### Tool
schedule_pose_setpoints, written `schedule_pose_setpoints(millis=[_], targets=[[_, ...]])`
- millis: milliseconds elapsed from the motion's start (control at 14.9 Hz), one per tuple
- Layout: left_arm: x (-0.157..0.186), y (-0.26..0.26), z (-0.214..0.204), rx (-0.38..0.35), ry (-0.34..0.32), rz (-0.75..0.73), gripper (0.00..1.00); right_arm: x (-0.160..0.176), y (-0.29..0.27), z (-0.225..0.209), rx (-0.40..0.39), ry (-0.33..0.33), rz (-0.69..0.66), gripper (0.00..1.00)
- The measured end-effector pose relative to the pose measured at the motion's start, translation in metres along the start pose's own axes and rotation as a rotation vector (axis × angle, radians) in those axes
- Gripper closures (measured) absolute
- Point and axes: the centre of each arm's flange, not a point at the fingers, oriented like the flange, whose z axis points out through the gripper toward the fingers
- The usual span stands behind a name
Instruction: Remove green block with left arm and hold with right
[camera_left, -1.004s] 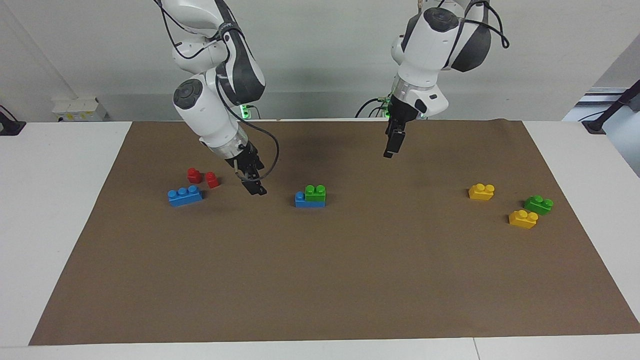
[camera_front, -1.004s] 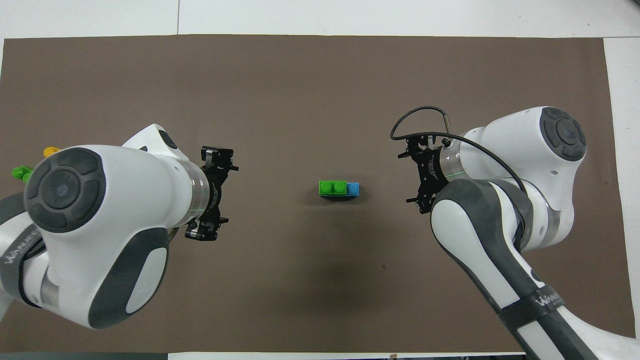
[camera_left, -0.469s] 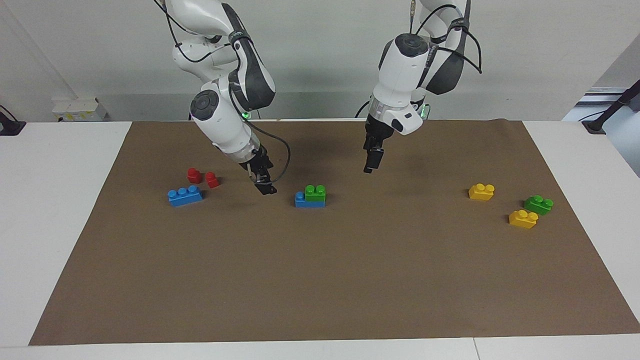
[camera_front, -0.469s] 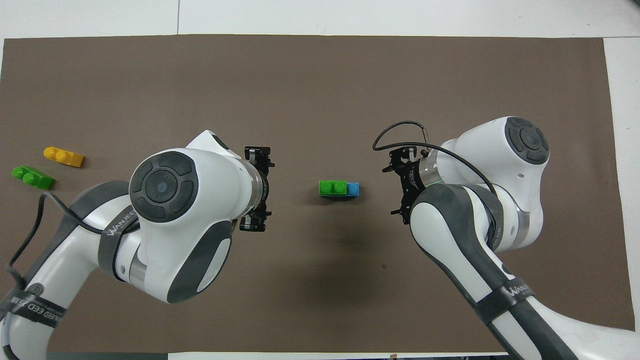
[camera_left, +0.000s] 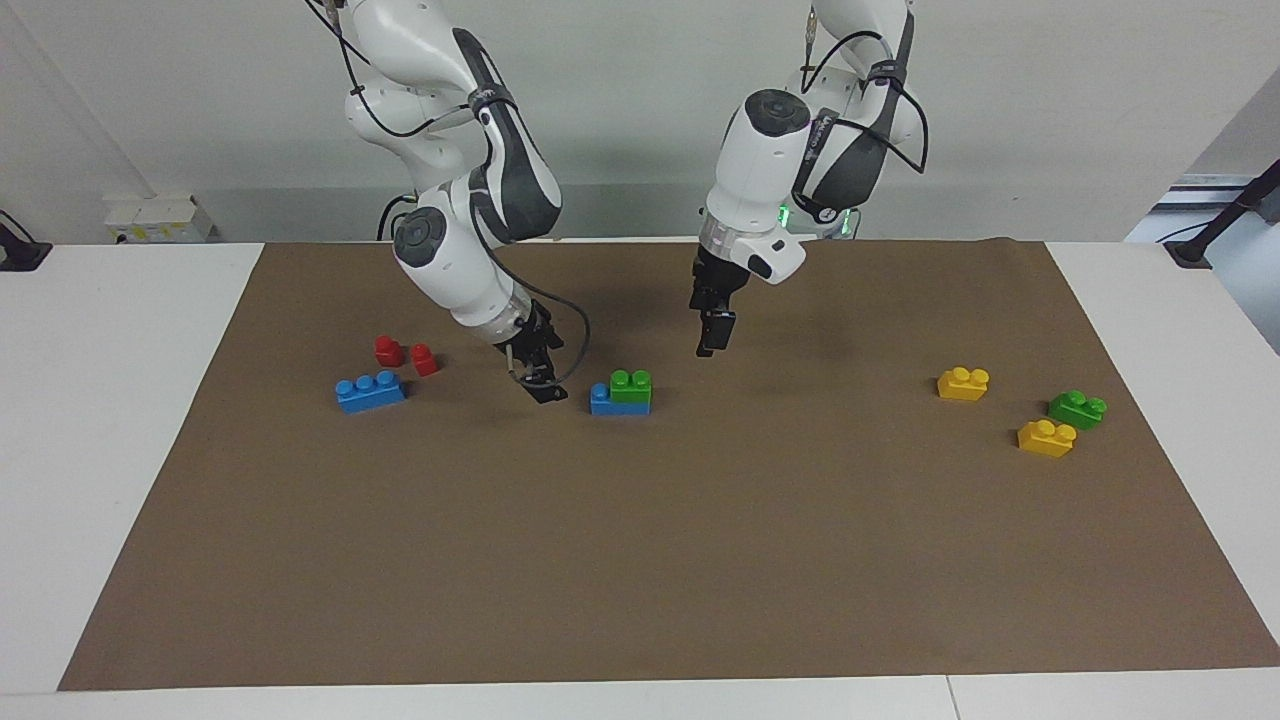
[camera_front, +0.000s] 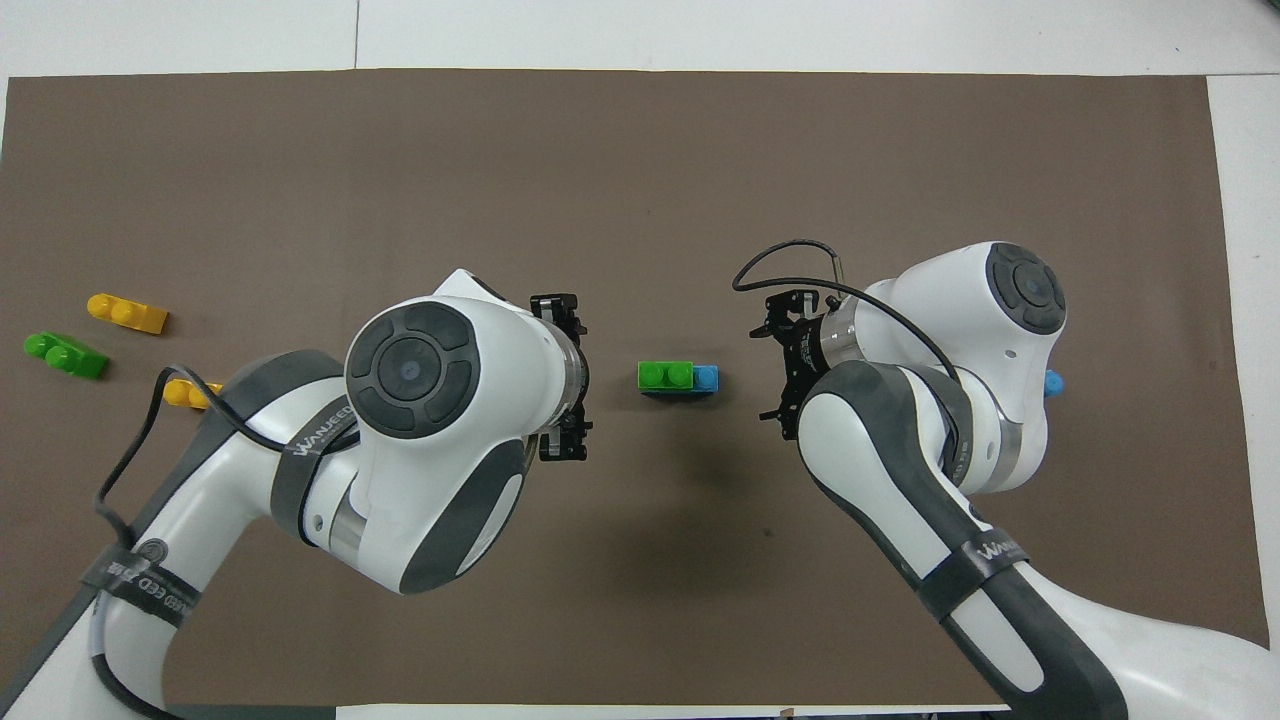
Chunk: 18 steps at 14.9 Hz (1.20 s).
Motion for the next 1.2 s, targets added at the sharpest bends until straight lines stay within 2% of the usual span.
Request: schedule_pose_setpoints(millis=[201,535,803,1205], targets=[[-0.022,0.001,0.019,0.007,-0.006,-0.035,0.0,-0.008,0.0,0.002,0.022,0.001,0.024,0.0],[-0.04,-0.003,0.041,0.023,0.005,-0.09,0.0,-0.017,-0.001,0.018,0.049,0.011,0.031,0.0],[-0.067,-0.011,0.079,0.024,0.062,-0.112,0.0,-0.024,0.0,0.029,0.055,0.017,0.031,0.0],[-0.068,-0.006,0.103,0.034,0.091,-0.111,0.0,-0.02,-0.001,0.033,0.063,0.021,0.037,0.0]])
